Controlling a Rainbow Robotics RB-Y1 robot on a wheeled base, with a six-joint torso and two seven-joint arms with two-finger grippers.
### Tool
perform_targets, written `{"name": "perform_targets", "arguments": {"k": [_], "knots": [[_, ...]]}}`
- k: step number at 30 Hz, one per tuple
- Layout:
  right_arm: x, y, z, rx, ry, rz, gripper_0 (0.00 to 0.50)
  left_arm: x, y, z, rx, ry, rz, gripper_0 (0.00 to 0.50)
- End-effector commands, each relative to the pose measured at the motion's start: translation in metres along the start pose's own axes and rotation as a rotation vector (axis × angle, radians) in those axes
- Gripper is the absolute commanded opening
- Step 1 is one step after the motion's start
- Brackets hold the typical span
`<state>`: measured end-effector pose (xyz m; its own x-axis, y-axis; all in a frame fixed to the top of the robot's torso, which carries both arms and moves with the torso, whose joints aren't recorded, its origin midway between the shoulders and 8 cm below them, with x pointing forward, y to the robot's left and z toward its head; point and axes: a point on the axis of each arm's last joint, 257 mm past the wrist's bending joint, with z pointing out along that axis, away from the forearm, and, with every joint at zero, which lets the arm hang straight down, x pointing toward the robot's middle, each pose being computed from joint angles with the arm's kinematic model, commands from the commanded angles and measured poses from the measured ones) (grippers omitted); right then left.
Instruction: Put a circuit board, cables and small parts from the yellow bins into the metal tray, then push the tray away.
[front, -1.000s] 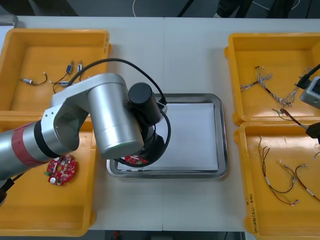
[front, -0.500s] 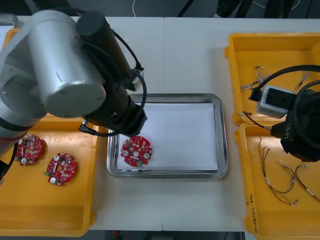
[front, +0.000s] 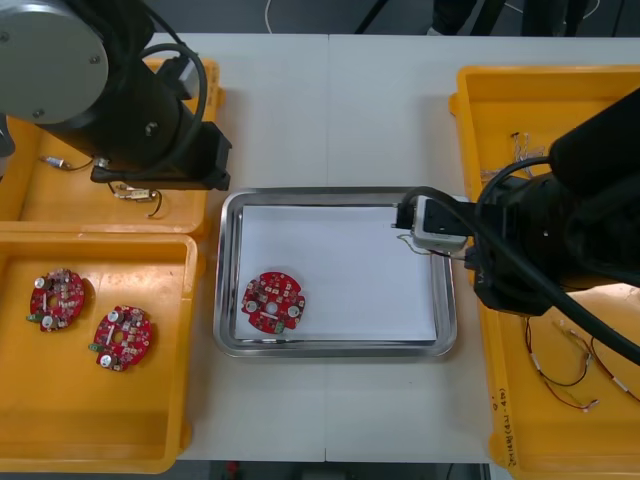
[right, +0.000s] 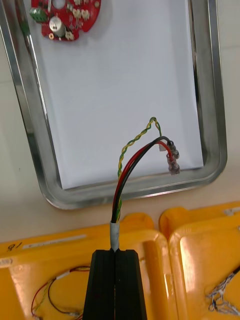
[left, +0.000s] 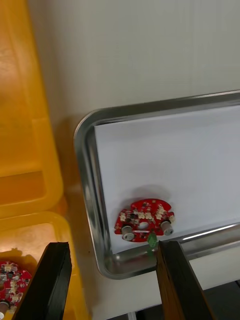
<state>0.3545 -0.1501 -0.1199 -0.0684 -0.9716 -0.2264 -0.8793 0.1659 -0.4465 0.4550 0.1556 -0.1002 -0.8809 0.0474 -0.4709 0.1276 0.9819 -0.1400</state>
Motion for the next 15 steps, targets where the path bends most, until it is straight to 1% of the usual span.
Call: {"name": "perform_targets", "arguments": {"k": [1,5,6,9,10,13,15], "knots": [[-0.045,-0.001,0.005,0.001,-0.045,-0.057,0.000,-0.024,0.057,-0.012,-0.107,-0.043,-0.012,0.500],[-0.071,-0.001,0.017,-0.003,-0.055,-0.090,0.000,-0.033,0.098,-0.013,-0.176,-0.042,-0.101,0.500],[-0.077,0.001,0.020,-0.009,-0.053,-0.104,0.000,-0.036,0.108,-0.015,-0.186,-0.043,-0.128,0.500],[-0.090,0.006,0.029,-0.019,-0.046,-0.144,0.000,-0.042,0.131,-0.021,-0.195,-0.046,-0.200,0.500],[-0.091,0.007,0.030,-0.020,-0.044,-0.151,0.000,-0.043,0.136,-0.022,-0.197,-0.046,-0.212,0.500],[-0.098,0.011,0.033,-0.028,-0.047,-0.176,0.000,-0.047,0.157,-0.028,-0.217,-0.052,-0.259,0.500],[-0.101,0.014,0.037,-0.040,-0.047,-0.187,0.000,-0.048,0.176,-0.032,-0.255,-0.054,-0.286,0.500]]}}
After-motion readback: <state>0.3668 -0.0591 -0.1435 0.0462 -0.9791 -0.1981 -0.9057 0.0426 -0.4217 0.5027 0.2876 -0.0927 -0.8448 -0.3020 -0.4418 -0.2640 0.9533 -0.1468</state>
